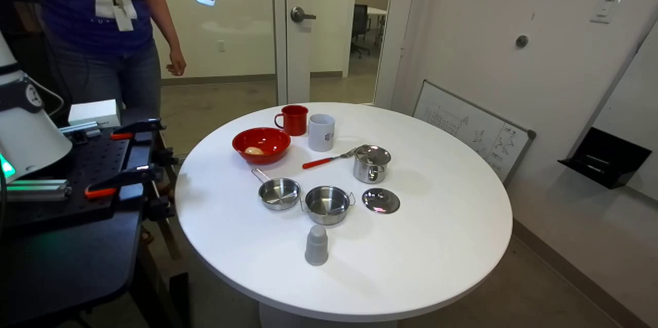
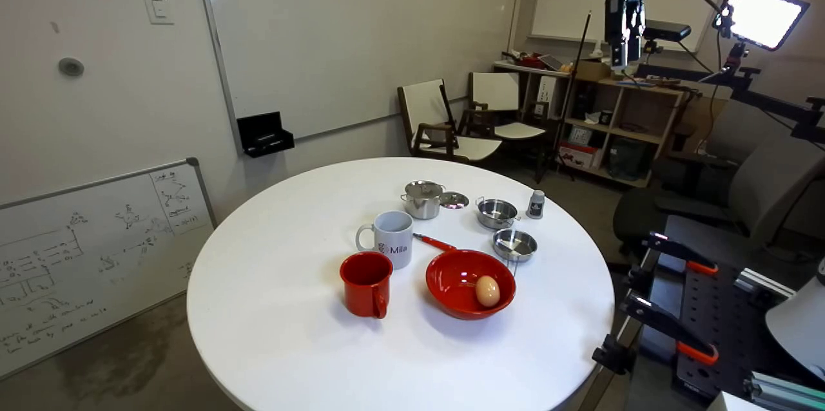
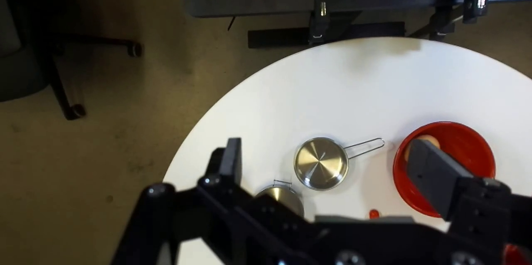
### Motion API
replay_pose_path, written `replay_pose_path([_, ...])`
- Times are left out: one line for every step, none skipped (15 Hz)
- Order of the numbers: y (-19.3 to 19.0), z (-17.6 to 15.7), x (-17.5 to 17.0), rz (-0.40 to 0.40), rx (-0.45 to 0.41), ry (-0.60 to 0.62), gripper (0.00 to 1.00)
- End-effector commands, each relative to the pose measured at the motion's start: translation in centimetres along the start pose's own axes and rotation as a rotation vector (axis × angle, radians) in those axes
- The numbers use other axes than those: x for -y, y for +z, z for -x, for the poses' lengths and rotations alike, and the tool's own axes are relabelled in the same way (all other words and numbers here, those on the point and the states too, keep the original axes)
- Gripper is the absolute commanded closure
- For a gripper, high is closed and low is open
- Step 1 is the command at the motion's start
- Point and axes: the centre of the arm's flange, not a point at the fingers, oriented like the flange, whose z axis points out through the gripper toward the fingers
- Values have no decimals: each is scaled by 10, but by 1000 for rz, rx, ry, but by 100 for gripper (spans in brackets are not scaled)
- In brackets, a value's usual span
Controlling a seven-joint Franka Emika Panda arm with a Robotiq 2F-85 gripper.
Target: Take the egg from the bowl and put it on the table
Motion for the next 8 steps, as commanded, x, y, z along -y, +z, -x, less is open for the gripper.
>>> replay_pose_path([7,-9,7,21,6,32,0])
replay_pose_path([13,-16,15,42,12,53,0])
replay_pose_path([18,-21,21,51,10,64,0])
replay_pose_path([25,-28,30,70,9,79,0])
replay_pose_path([30,-34,36,72,2,94,0])
replay_pose_path([38,-43,46,70,-4,119,0])
replay_pose_path([44,-49,54,70,-4,145,0])
replay_pose_path([51,-56,65,67,6,180,0])
